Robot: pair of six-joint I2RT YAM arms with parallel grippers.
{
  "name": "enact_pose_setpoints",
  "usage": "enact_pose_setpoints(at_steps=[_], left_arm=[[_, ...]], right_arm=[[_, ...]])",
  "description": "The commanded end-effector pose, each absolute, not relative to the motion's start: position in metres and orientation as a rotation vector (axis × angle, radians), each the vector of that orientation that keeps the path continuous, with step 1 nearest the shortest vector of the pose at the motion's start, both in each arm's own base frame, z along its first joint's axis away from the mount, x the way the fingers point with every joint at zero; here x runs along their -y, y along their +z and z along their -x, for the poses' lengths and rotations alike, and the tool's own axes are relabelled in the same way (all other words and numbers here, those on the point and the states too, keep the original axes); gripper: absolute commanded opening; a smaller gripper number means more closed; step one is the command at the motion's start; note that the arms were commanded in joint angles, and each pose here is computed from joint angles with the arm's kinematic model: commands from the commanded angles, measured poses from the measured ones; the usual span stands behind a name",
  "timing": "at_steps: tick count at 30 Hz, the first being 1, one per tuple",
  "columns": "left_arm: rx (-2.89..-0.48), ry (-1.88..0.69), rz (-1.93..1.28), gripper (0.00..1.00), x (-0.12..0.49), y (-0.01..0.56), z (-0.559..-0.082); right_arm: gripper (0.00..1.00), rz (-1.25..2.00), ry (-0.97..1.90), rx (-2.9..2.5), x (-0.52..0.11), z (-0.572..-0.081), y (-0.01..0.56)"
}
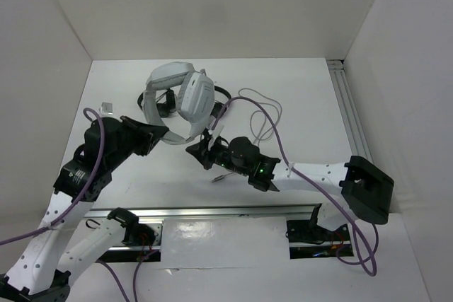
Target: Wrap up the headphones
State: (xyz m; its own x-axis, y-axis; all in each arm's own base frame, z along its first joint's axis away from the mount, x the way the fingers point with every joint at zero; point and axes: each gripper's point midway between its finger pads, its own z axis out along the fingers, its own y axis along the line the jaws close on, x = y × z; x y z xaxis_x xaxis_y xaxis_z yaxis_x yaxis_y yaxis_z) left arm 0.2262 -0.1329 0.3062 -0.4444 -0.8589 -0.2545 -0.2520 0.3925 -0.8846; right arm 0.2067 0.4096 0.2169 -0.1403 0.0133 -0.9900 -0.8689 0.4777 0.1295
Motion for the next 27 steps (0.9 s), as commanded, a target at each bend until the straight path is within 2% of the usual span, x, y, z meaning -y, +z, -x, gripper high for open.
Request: enact_pose_setpoints(at_steps=[1, 10, 19, 27], left_arm=[[-1.661, -1.354, 0.938, 0.00, 0.146, 0.390, -0.229], [-1.582, -1.156, 1.136, 0.00, 0.111, 0.352, -0.243], [-1.491, -1.007, 1.243, 0.00, 0.079, 0.336, -0.245], [-1.485, -0.970, 1.293, 0.00, 0.077, 0.330, -0.255]], right_arm=[[0.02, 0.877, 0.964, -1.525, -0.429, -0.190, 0.211], [0.02, 1.083, 1.184, -1.388, -0.457, -0.125, 0.228], [0.00, 1.125, 1.354, -1.291, -0.456, -0.096, 0.242], [0.00, 1.178, 1.504, -1.251, -0.476, -0.077, 0.240]])
